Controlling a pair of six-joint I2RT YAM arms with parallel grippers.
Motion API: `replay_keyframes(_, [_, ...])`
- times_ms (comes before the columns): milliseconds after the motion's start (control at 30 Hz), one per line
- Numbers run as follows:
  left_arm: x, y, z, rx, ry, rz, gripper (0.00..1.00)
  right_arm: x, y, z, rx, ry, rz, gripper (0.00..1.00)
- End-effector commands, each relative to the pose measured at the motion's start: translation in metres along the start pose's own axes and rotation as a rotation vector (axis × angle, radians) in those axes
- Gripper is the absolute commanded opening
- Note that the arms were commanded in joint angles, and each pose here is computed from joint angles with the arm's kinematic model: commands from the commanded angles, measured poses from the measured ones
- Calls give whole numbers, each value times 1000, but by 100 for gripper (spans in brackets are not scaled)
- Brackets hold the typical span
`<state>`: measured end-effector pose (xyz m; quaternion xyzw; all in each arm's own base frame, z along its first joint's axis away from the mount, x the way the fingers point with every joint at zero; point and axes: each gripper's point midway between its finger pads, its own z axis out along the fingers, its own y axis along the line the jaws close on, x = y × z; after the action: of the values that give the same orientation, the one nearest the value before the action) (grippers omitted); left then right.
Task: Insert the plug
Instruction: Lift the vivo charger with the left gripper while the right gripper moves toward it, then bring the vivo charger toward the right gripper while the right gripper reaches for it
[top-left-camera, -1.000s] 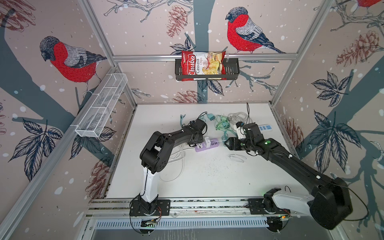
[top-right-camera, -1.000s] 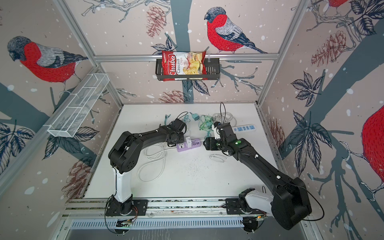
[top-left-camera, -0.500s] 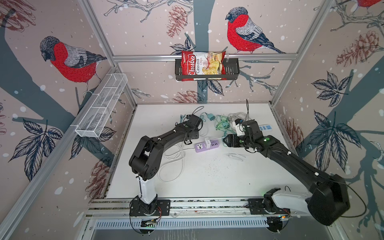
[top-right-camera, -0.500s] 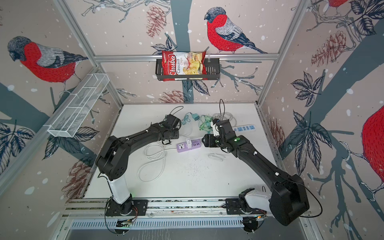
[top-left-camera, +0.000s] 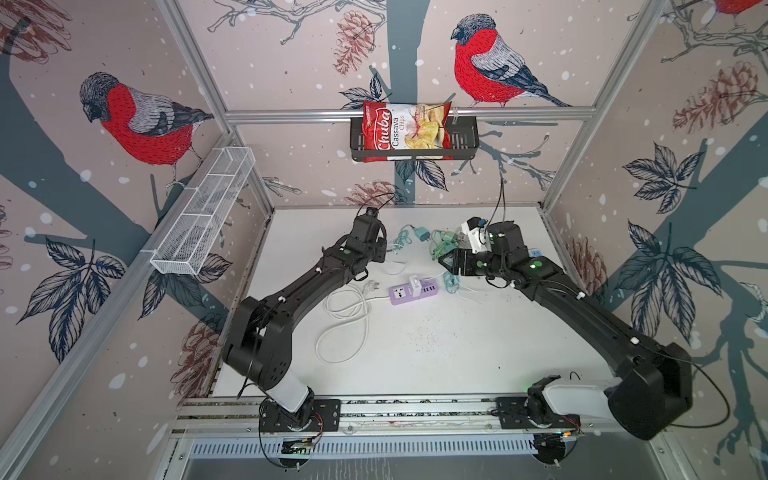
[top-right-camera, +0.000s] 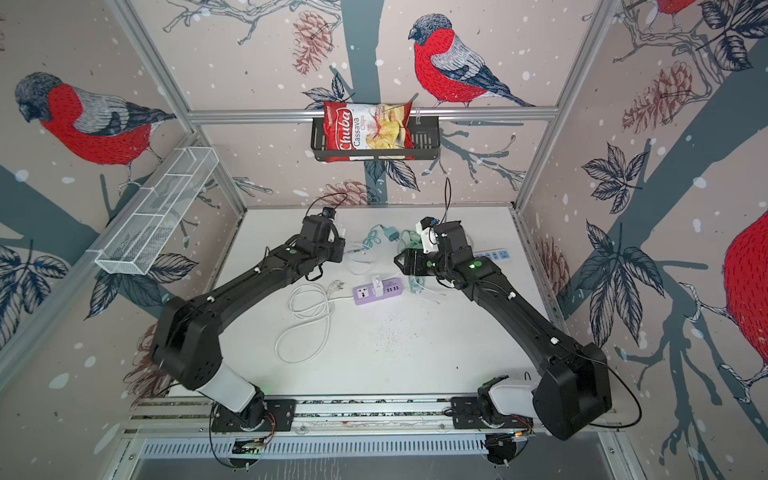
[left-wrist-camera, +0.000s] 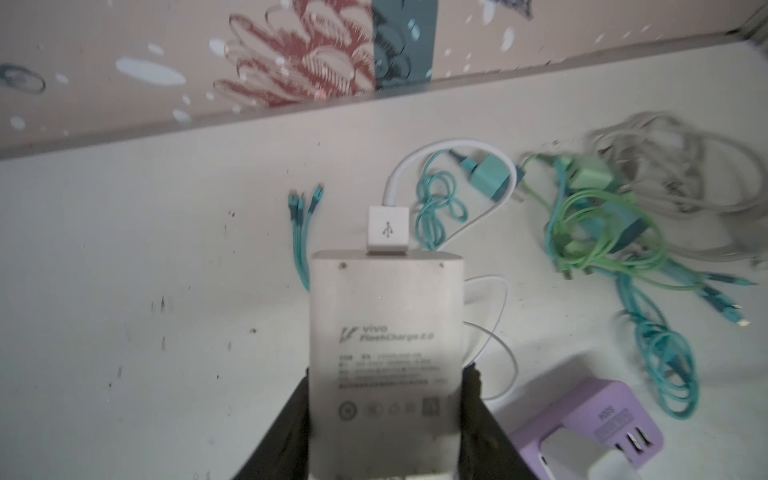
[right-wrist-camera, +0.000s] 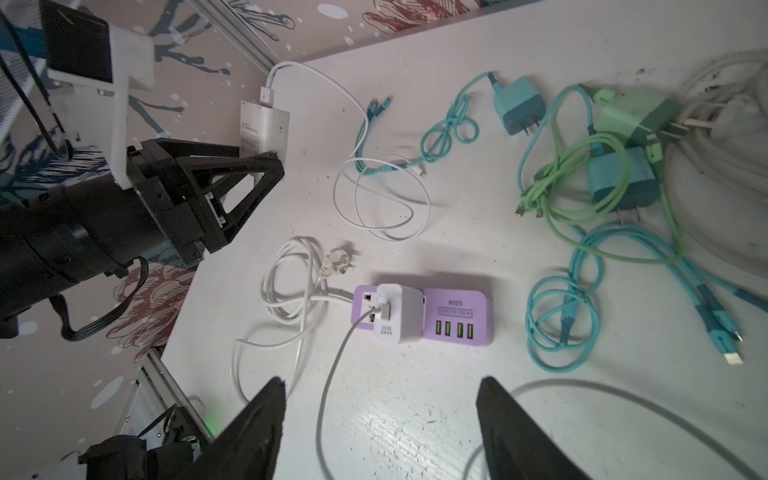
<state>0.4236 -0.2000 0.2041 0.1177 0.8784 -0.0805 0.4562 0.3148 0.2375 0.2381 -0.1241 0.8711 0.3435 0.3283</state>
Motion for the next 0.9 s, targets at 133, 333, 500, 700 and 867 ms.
replay_keyframes(133, [-52,-46,-37,277,-350,120,18,-34,23,-19,-106,-91,-18,73])
replay_keyframes(333, [-52,-54,-40,323,-383,129,18,-15,-2,-27,16,-23,-23,76])
replay_keyframes(500, [-45,-54,-30,319,-348,136,18,31,-51,4,130,112,94,79])
replay_keyframes(700, [-37,-53,-18,304,-321,128,18,86,-103,22,330,342,201,78])
replay_keyframes(867, [-33,-55,-9,310,-323,146,18,132,-79,22,169,477,327,76])
